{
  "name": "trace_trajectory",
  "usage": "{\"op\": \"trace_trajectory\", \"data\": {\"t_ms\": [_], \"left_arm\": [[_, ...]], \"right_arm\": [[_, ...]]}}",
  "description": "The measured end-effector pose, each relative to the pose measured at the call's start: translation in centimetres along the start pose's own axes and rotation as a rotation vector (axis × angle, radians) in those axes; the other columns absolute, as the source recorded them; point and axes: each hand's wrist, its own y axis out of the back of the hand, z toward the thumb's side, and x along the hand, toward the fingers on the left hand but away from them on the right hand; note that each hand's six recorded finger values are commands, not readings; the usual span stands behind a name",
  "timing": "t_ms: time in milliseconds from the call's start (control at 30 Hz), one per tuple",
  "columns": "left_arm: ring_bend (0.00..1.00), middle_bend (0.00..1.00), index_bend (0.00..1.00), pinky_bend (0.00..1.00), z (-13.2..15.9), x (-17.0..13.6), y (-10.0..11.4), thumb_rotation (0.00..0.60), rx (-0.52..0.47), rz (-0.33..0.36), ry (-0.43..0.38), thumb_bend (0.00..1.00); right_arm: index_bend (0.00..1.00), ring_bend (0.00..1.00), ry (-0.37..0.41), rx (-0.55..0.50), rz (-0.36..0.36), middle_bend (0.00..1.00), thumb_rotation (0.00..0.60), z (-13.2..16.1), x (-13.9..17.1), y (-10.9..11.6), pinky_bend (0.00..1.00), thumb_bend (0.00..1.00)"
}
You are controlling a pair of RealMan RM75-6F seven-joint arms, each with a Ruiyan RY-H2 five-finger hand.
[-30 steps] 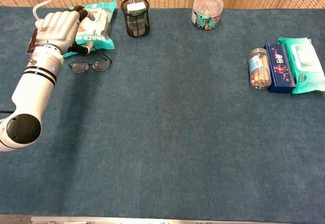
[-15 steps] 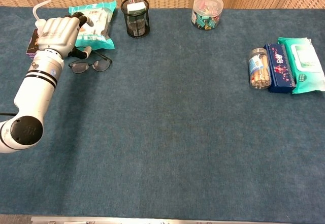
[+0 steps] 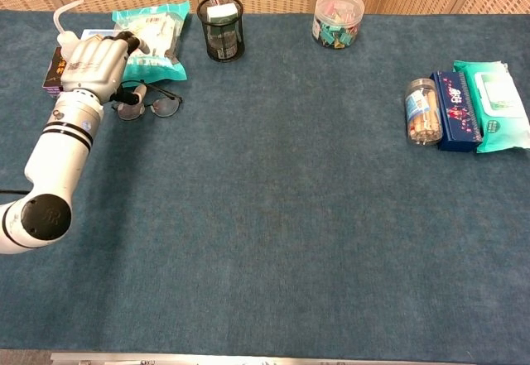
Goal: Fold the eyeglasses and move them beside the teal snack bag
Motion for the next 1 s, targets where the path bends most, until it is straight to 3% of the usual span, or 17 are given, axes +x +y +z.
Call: {"op": "trace_trajectory", "data": {"t_ms": [600,1000], "left_arm": [[0.19,0.16,0.22,0.46,0.5,-1.6,3.7,0.6,-0.058,0.078,-0.058,0.36],[0.19,0.16,0.23,0.46,-0.3,0.0,3.0,0.6,0.013,0.09,-0.029,0.36]], "right_arm": [[0.23,0.32,0.009,-0.005,0.0,0.34,0.6,0.4,0.0,-0.1,0.54,0.17],[0.23,0.32,0.001,-0.001,-0.001,0.34,0.6,0.1,0.1,0.0,0.54,0.17]]}}
